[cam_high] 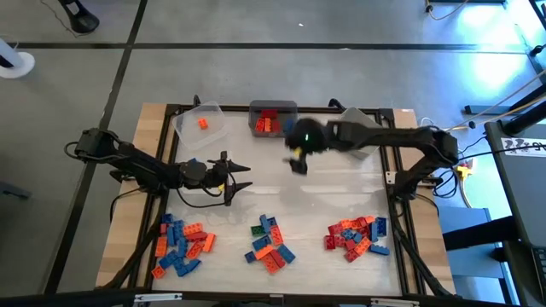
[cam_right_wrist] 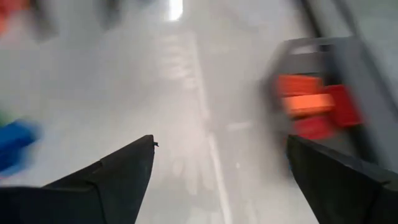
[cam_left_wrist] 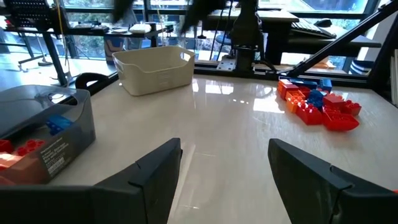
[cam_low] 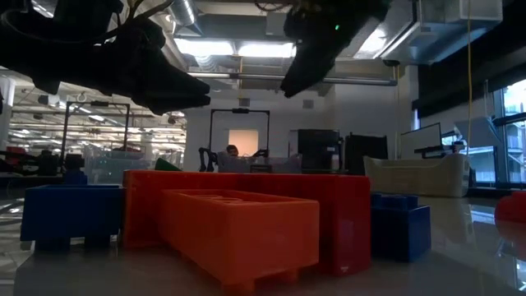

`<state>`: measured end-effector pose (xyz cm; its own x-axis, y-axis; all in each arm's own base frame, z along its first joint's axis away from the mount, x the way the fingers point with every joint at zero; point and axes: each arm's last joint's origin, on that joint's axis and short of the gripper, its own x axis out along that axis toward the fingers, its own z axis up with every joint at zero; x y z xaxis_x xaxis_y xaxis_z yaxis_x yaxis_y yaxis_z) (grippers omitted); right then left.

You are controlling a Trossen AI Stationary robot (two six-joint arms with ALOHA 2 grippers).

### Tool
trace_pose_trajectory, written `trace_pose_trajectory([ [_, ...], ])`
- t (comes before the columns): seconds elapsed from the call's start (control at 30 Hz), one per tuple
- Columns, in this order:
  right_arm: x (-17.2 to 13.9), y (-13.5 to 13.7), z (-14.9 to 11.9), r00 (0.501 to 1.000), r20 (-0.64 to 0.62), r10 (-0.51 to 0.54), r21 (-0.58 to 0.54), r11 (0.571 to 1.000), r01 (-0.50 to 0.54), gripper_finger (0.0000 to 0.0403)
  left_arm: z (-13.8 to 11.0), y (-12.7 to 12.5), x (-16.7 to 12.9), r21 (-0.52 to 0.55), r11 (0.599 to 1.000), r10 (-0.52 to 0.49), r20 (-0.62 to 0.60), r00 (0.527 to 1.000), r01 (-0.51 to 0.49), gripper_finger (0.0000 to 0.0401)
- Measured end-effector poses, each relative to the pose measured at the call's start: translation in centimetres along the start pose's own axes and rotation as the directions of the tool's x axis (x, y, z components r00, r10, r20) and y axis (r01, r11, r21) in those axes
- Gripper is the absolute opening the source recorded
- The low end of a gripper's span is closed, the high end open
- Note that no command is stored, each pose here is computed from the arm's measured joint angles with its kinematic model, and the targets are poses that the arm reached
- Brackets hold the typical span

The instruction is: Sort blocks by size

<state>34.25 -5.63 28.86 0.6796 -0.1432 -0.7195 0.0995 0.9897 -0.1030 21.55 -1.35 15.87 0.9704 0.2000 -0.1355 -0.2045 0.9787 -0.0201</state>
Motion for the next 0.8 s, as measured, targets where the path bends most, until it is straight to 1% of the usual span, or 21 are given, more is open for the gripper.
trace_pose_trajectory([
  [0.07, 0.0, 2.3, -0.1, 0.999, -0.025, 0.048, -0.041, 0.998, -0.049, 0.0358, 0.0, 0.0, 0.0, 0.0, 1.0, 0.0, 0.0, 1.0, 0.0, 0.0229],
  [0.17, -0.1, 5.8, -0.3, 0.993, -0.009, 0.114, -0.087, 0.99, -0.114, 0.0357, 0.0, 0.0, 0.0, 0.0, 1.0, 0.0, 0.0, 1.0, 0.0, 0.0229],
  [0.27, 0.0, 8.7, -1.1, 0.987, -0.018, 0.158, -0.095, 0.983, -0.159, 0.0357, 0.0, 0.0, 0.0, 0.0, 1.0, 0.0, 0.0, 1.0, 0.0, 0.0229],
  [0.33, 0.0, 10.4, -1.5, 0.984, 0.007, 0.176, -0.098, 0.98, -0.174, 0.0357, 0.0, 0.0, 0.0, 0.0, 1.0, 0.0, 0.0, 1.0, 0.0, 0.0229],
  [0.47, 0.3, 13.3, -3.2, 0.974, -0.003, 0.229, -0.114, 0.967, -0.227, 0.0357, 0.0, 0.0, 0.0, 0.0, 1.0, 0.0, 0.0, 1.0, 0.0, 0.0229],
  [0.63, 0.1, 16.5, -5.1, 0.948, -0.019, 0.317, -0.143, 0.938, -0.317, 0.0357, 0.0, 0.0, 0.0, -0.005, 1.0, 0.0, 0.0, 1.0, 0.0, 0.0229],
  [0.73, 0.4, 18.1, -5.9, 0.946, -0.016, 0.323, -0.151, 0.935, -0.322, 0.0357, 0.0, 0.0, 0.0, -0.007, 1.0, 0.0, 0.0, 1.0, 0.0, 0.0229],
  [0.8, 1.0, 19.0, -6.5, 0.954, -0.02, 0.299, -0.163, 0.941, -0.298, 0.0357, 0.0, 0.0, 0.0, -0.008, 1.0, 0.0, 0.001, 1.0, 0.0, 0.0229],
])
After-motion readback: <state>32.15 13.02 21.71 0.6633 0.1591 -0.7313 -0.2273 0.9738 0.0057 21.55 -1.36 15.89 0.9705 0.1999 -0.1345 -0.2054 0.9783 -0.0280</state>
